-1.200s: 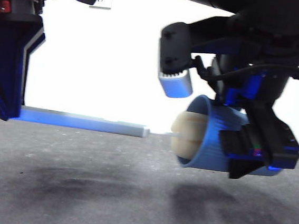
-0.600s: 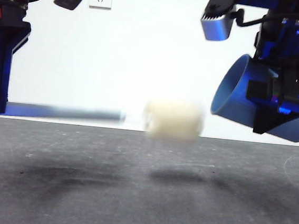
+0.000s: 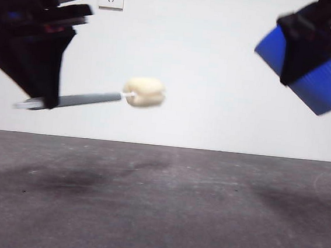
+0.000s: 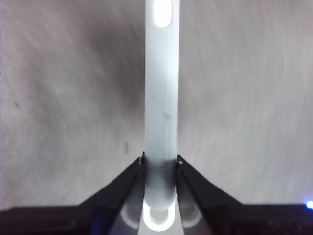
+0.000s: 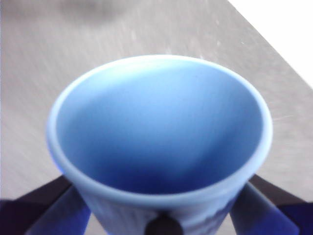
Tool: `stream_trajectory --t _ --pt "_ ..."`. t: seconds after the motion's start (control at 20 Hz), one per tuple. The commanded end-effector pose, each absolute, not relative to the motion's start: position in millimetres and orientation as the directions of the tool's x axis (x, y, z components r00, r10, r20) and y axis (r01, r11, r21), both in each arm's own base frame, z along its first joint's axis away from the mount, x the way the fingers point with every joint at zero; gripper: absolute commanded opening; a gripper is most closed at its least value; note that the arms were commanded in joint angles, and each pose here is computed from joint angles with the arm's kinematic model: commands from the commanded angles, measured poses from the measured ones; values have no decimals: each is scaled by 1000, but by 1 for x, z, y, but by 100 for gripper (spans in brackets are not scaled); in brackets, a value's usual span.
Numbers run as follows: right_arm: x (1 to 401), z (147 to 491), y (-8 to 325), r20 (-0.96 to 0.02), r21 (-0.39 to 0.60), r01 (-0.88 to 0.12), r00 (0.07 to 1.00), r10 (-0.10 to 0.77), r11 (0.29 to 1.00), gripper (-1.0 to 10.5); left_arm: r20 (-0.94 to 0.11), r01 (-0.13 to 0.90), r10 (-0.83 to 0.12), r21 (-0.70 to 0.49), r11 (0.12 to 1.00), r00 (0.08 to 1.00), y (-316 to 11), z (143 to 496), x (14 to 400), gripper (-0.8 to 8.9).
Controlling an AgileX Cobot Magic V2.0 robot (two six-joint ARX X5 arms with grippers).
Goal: Pick up the cup brush,pick up the cup,insert the brush into the cup,clean the cup,put the cup brush back,put the cup back to the fixed position on the table
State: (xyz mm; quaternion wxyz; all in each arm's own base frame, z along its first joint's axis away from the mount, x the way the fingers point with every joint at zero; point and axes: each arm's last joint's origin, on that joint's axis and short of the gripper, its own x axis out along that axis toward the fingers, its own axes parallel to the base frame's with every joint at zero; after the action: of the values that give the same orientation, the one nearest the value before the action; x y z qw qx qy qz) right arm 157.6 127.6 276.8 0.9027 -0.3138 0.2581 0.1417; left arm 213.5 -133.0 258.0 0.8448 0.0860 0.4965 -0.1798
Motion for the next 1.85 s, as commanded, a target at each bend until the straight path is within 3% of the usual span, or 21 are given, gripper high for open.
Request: stream_trajectory --t 0.05,0.35,0.6,1.05,1.15,1.3,1.35,1.55,1.85 --pt "153 286 125 -523 -343 -386 836 167 857 -17 -857 236 -197 -91 967 477 -136 252 223 -9" --pt "143 306 120 -420 -208 -422 853 309 882 -17 -889 120 -155 -113 986 431 -155 212 247 -9" --pt "139 311 116 -397 -189 -415 861 317 890 -17 -909 116 -140 -102 988 393 -171 181 259 -9" --pt "138 310 116 -407 -134 -422 848 338 897 -17 -918 82 -121 -97 992 378 -179 157 267 -8" --pt "138 310 116 -407 -126 -420 848 339 899 -17 -910 86 -138 -113 990 392 -180 158 269 15" --pt "138 310 116 -407 -96 -409 848 339 908 -17 -910 93 -149 -122 988 386 -181 158 268 285" --pt "138 310 116 -406 -92 -408 848 340 908 -17 -911 94 -150 -123 988 385 -181 158 268 331" --pt "143 309 123 -404 -20 -436 826 392 900 -17 -908 102 -159 -129 986 387 -180 163 266 346" --pt "182 286 147 -424 -16 -411 828 366 911 -17 -865 186 -225 -156 970 448 -172 203 254 346"
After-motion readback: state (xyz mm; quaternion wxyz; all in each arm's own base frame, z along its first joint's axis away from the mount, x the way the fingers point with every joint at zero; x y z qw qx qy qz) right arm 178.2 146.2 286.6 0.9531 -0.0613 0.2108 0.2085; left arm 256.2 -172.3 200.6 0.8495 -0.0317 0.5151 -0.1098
